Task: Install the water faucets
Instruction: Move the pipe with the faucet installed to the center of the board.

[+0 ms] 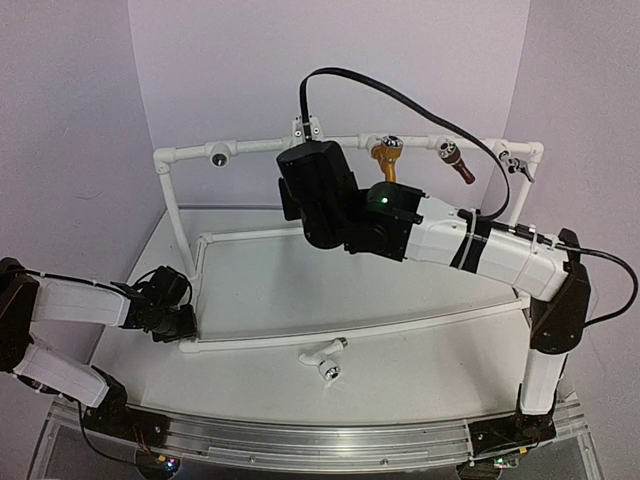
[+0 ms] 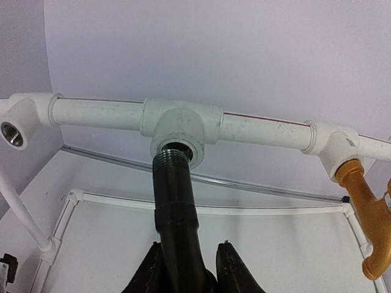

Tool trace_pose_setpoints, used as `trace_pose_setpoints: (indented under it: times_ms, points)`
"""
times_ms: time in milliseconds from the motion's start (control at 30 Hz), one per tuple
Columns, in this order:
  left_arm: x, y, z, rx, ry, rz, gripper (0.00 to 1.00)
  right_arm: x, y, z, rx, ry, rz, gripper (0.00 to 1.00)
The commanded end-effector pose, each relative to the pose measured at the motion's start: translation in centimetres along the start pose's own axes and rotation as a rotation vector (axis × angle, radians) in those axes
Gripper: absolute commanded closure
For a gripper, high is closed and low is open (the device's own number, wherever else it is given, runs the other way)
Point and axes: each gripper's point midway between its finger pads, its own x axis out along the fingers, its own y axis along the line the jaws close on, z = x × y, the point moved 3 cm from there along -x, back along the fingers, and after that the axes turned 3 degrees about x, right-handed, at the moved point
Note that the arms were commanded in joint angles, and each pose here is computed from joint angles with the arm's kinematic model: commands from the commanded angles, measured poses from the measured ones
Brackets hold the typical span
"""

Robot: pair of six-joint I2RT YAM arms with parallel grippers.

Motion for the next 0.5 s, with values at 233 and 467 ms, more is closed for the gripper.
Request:
trace_pose_setpoints:
  times_ms: [233,467]
  points:
    - [-0.5,-4.1,1.3,-0.054,-0.029,-0.208,1.00,2.3,-0.6,0.4,0.160,0.021,0.010,1.00]
    - [-0.6,-4.2,1.2,-0.048,-0.024,-0.218,1.00,3.1,-0.3,0.1,0.188,0.022,0.003,1.00]
